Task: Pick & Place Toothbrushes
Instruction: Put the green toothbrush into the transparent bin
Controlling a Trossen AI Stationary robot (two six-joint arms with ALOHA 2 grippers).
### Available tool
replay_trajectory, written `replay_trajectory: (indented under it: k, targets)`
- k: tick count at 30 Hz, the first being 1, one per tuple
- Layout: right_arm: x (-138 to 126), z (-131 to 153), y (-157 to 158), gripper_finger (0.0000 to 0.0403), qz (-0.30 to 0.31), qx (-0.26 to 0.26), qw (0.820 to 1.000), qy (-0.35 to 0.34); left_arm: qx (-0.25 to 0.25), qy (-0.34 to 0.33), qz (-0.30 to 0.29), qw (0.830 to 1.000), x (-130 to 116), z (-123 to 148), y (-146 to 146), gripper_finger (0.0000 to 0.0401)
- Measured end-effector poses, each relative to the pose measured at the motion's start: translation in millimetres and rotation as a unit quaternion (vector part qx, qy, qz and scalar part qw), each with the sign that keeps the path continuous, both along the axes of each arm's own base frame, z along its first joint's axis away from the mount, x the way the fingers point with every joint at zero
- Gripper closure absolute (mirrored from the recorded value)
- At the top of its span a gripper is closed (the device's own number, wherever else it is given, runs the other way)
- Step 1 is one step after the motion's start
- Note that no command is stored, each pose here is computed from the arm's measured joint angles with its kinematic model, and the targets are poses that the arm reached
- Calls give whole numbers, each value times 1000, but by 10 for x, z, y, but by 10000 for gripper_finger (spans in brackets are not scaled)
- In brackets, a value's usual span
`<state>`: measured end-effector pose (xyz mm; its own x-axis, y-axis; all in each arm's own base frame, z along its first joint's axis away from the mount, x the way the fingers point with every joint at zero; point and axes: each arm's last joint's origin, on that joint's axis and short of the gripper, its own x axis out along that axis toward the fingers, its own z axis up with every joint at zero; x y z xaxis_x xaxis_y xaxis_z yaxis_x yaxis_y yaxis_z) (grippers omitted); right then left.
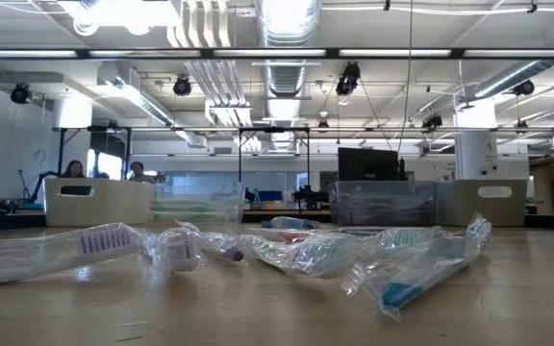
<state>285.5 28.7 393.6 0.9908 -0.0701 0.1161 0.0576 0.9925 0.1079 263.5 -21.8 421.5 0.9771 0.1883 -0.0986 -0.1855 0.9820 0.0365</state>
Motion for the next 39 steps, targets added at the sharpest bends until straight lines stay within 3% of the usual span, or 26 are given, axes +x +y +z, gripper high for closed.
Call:
replay_trajectory:
  k: [19,27,35,39]
  targets:
    - [-5,46,-12,380,-12,-16,1000,-11,17,-46,-37,998,408,-119,-66,266]
    - [-5,47,-5,380,-3,-15,1000,-11,44,-65,-36,996,446,-97,-45,266]
    - [-4,45,0,380,11,-16,1000,-12,37,-72,-26,996,473,-99,18,265]
    - [-5,45,4,380,13,-20,1000,-12,36,-72,-47,996,500,-115,4,265]
